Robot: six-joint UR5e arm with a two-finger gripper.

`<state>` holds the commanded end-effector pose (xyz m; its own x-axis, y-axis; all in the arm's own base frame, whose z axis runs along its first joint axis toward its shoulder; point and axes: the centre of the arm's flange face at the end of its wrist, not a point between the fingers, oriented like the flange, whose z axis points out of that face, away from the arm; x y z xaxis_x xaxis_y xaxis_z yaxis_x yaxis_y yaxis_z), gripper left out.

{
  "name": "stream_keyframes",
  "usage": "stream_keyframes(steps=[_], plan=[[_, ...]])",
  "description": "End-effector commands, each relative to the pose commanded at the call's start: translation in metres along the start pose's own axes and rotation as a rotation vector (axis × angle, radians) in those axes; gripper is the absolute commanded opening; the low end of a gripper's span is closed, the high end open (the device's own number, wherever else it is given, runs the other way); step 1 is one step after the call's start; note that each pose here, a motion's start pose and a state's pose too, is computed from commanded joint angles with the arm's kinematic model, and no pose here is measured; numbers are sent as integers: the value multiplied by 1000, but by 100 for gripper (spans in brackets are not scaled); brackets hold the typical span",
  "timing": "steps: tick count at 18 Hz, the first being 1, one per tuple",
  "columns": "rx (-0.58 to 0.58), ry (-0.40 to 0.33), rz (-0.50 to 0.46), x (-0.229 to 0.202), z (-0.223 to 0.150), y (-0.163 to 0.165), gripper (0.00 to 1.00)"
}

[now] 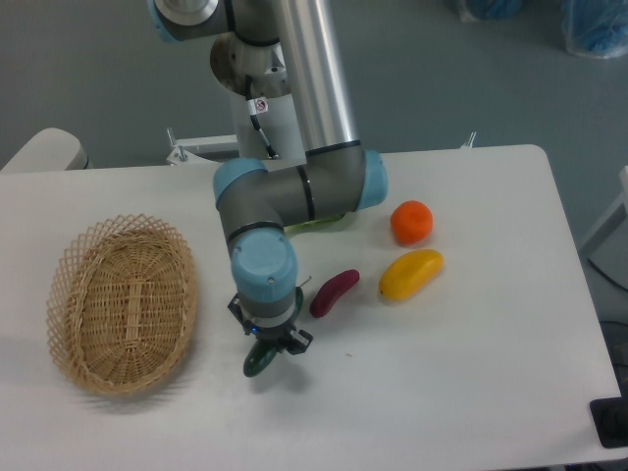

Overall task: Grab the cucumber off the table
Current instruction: 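Lift the held cucumber up off the table and away from the basket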

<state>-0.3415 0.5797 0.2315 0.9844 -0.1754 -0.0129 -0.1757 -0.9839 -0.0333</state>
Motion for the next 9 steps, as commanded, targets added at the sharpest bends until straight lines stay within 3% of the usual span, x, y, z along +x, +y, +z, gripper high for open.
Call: stream_keyframes(steps=[9], plan=[[26,-45,79,-72,-18,17,7]])
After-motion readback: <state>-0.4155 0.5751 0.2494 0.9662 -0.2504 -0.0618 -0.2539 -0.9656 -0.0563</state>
